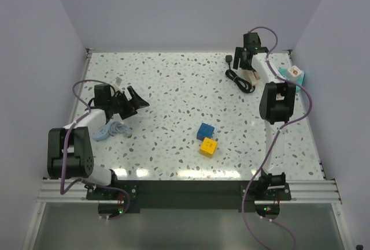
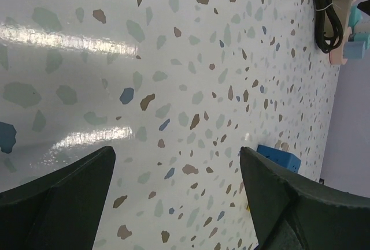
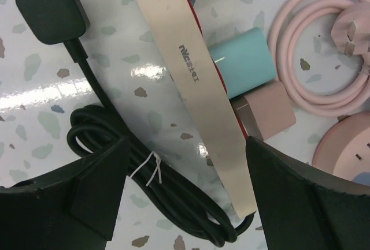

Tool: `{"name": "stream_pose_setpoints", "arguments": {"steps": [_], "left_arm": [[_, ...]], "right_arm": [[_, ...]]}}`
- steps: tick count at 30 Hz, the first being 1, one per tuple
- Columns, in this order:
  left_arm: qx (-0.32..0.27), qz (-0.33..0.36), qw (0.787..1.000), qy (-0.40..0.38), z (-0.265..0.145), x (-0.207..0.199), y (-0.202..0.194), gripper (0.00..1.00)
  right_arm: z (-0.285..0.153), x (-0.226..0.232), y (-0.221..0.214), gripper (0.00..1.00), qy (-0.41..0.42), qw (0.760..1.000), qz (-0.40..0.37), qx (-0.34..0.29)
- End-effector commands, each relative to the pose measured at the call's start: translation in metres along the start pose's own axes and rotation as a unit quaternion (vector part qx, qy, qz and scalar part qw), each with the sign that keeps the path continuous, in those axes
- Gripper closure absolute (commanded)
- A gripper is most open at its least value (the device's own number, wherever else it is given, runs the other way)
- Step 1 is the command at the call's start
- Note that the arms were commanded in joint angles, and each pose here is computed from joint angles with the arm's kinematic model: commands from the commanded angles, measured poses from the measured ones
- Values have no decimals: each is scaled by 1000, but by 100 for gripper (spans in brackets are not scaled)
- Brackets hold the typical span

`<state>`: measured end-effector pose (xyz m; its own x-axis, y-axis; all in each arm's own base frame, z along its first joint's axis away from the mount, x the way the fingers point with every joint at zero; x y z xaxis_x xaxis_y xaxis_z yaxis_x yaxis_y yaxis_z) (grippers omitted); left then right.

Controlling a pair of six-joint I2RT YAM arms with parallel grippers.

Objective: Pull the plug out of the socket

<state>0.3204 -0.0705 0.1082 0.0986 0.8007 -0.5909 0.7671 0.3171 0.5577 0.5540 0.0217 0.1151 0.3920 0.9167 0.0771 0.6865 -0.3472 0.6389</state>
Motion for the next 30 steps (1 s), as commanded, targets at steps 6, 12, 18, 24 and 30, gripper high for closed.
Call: {"name": "stream_pose_setpoints", "arguments": {"steps": [6, 12, 18, 24, 30], "left_arm": [[-19, 17, 999, -29, 31, -14, 37, 7], [-19, 21, 999, -35, 43, -19, 49, 9], [-20, 27, 999, -33, 42, -19, 52, 9], [-19, 30, 999, -33, 34, -20, 42, 10], [-17, 41, 999, -31, 26, -21, 32, 10]], "right_arm": [[22, -3, 20, 18, 29, 999, -20, -28], [26, 3, -7, 38, 64, 998, -14, 26], [-13, 33, -39, 56, 107, 993, -17, 53], [-64, 93, -94, 77, 156, 983, -34, 86], [-111, 155, -150, 86, 195, 973, -22, 119]]}}
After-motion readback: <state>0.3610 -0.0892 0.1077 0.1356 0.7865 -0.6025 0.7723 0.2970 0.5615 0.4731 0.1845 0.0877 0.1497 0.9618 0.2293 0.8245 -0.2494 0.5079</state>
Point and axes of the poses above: each gripper's point midway between its finger pads, its own z axis out along the fingers, its own x axis along the line the jaws close on, y = z × x, the point moved 4 cm from there along -z, back along the fingers, and after that the axes turned 13 degrees about z, right-handed, at the moved point
